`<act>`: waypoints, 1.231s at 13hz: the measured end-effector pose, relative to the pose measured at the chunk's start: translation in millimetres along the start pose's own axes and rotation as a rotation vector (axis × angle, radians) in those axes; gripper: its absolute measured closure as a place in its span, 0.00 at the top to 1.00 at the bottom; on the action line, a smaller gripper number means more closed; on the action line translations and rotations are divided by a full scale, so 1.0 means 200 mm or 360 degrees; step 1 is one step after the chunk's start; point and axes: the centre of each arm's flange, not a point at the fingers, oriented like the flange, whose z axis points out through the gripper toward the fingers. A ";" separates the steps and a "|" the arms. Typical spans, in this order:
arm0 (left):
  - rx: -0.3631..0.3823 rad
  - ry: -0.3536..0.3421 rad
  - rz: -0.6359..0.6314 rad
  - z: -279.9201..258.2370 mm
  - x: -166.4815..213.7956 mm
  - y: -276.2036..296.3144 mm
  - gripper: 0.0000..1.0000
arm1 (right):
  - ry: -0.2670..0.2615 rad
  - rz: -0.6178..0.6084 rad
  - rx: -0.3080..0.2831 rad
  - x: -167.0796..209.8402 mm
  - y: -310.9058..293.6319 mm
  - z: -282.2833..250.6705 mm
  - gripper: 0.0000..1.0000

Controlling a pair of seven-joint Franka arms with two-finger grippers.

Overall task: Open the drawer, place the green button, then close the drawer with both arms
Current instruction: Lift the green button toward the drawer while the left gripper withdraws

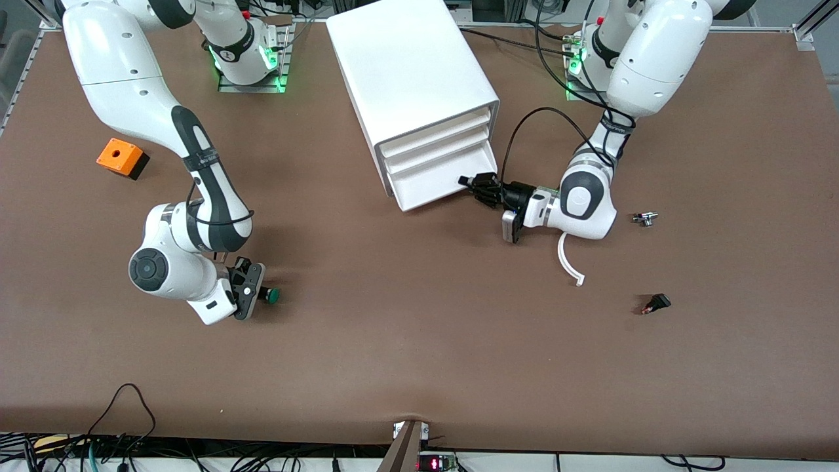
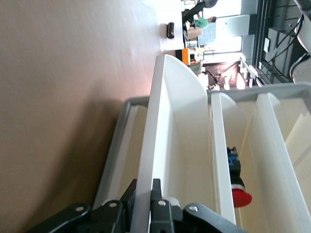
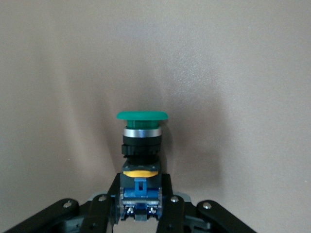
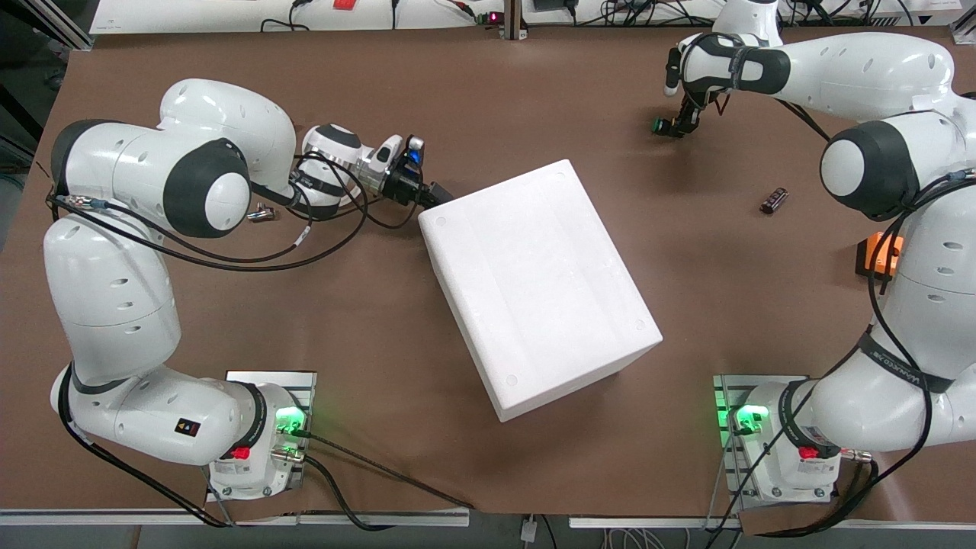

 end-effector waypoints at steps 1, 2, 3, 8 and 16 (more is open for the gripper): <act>0.0038 -0.0005 0.0017 -0.06 0.03 0.00 0.13 | 0.0001 -0.0018 -0.0004 0.00 0.00 0.00 0.34; 0.0073 -0.0014 0.0023 -0.11 0.06 0.00 0.13 | 0.0004 -0.0040 -0.0012 0.00 0.01 -0.01 0.34; 0.0094 -0.0014 0.0025 -0.16 0.09 0.01 0.13 | 0.0008 -0.0066 -0.0023 0.00 0.01 -0.02 0.33; 0.0105 -0.0015 0.0023 -0.19 0.13 -0.01 0.14 | 0.0052 -0.0223 -0.0161 0.05 0.10 -0.28 0.33; 0.0270 -0.0047 0.0019 -0.44 0.28 0.10 0.92 | 0.0172 -0.0436 -0.0241 0.36 -0.02 -0.99 0.33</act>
